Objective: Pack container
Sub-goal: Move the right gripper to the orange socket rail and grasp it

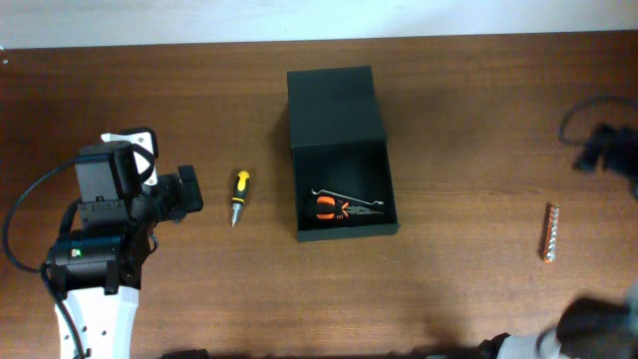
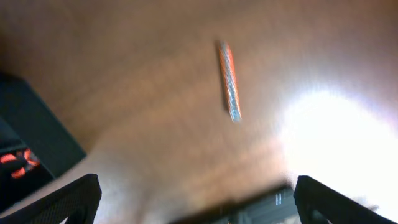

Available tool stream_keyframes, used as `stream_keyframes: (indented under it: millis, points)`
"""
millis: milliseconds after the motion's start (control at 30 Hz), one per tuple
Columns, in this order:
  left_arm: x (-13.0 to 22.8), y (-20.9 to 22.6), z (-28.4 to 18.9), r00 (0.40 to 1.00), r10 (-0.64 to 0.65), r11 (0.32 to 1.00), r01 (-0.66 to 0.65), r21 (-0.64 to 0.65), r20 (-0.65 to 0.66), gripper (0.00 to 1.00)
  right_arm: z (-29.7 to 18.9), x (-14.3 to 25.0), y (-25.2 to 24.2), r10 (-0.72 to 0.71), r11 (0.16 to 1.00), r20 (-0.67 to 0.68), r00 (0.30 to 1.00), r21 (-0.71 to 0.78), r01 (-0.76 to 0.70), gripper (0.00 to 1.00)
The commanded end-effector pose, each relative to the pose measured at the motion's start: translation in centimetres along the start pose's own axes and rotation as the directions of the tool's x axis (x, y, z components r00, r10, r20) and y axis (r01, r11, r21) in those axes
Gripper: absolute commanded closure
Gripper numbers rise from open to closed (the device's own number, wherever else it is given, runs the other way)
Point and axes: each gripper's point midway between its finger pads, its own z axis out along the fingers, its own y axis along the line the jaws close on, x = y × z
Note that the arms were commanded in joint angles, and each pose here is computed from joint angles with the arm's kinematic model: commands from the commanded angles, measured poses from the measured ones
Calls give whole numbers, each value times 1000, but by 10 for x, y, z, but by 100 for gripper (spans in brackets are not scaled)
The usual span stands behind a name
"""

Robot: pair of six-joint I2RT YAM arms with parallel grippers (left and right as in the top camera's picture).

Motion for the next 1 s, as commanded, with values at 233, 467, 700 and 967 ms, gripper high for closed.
stream_keyframes:
  millis: [233,467,700,967]
  points:
    - [-6,-1,-4,1000,15,1000,-16,9,19,1,31,63,-29,141,990,58,988,-10,-140,1]
    - [-5,-1,-4,1000,15,1000,-15,9,19,1,113,37,-55,60,996,40,997,63,-63,1]
    - [-6,-1,-4,1000,15,1000,-15,9,19,1,189,19,-66,16,999,-101,995,38,-12,1]
    - [-7,-1,-4,1000,15,1000,-15,9,23,1,223,9,-69,-63,994,-131,989,77,74,1]
